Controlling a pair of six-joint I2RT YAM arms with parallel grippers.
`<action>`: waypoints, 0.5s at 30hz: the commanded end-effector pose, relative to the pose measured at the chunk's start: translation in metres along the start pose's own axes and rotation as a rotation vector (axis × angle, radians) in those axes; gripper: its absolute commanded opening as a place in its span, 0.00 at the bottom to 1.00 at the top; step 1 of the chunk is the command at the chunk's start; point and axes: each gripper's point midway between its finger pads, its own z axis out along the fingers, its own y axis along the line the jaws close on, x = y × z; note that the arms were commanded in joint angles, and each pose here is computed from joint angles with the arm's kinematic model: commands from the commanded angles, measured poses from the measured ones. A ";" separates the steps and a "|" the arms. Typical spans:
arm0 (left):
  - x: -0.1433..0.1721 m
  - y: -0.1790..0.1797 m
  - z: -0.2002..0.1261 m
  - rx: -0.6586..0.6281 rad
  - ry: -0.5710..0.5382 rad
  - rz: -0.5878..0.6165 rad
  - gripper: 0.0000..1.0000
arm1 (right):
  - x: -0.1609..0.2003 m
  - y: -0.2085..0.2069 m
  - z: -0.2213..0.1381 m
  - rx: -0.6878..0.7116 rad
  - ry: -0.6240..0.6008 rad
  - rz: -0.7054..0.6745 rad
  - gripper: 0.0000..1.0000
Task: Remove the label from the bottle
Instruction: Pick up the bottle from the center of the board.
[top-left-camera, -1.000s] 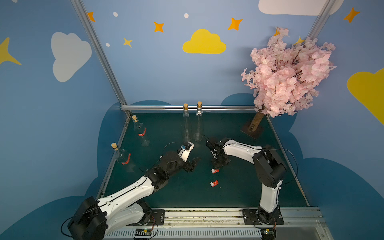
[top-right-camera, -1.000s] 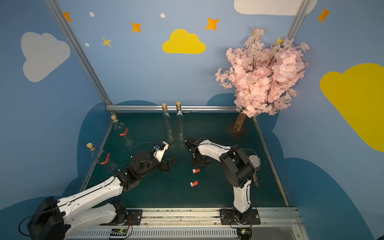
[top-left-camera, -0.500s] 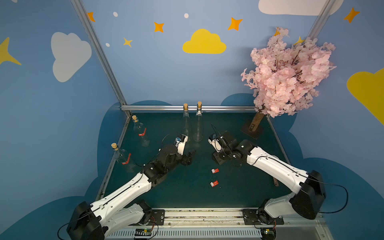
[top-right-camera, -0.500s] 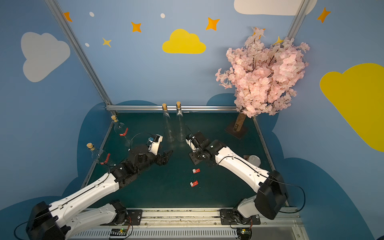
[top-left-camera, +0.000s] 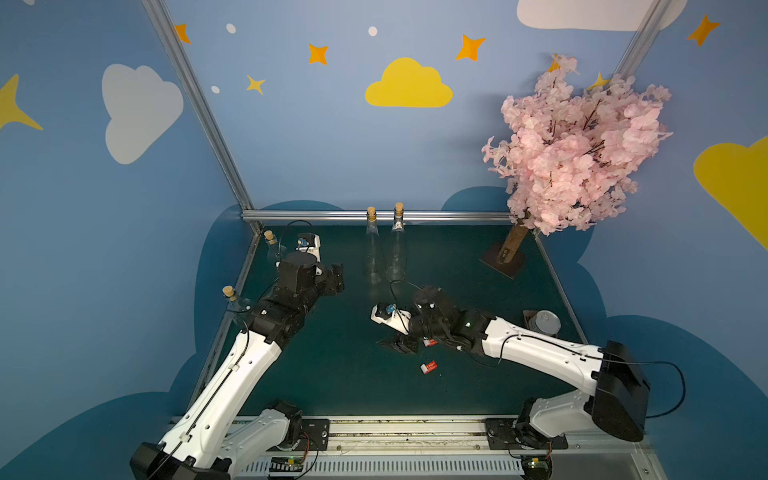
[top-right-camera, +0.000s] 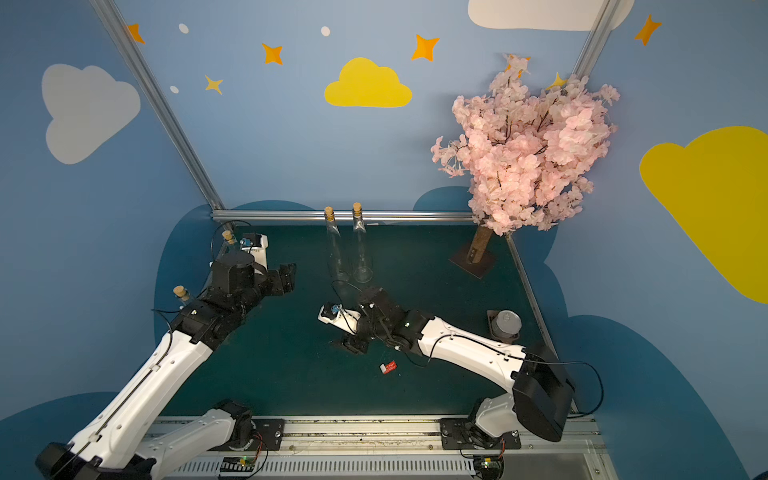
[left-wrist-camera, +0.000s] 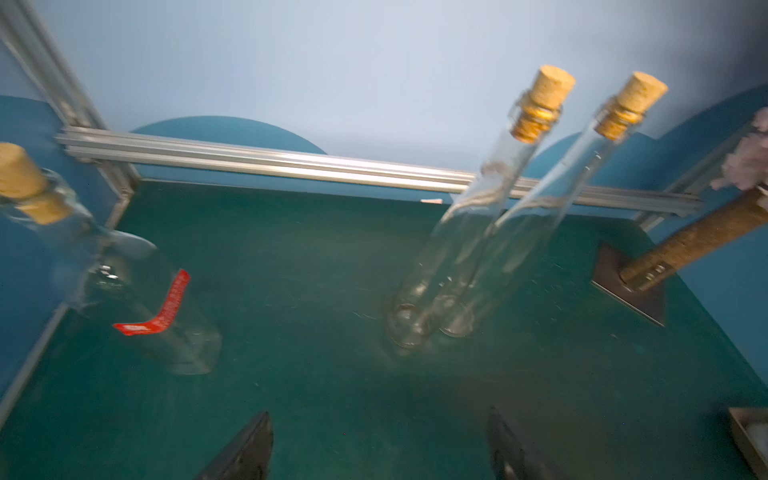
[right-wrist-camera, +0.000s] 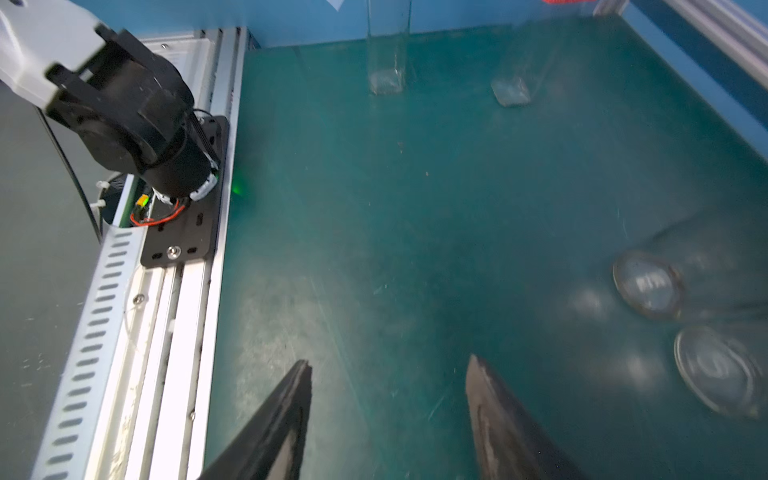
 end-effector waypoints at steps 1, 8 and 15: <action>-0.013 0.031 0.002 -0.158 0.012 -0.006 0.65 | -0.035 0.008 0.007 -0.087 -0.087 -0.086 0.63; -0.038 0.077 0.024 -0.294 0.046 -0.077 0.64 | -0.049 0.011 0.020 -0.159 -0.100 -0.090 0.65; -0.055 0.118 0.042 -0.419 0.076 -0.143 0.66 | -0.045 0.013 0.024 -0.177 -0.095 -0.076 0.66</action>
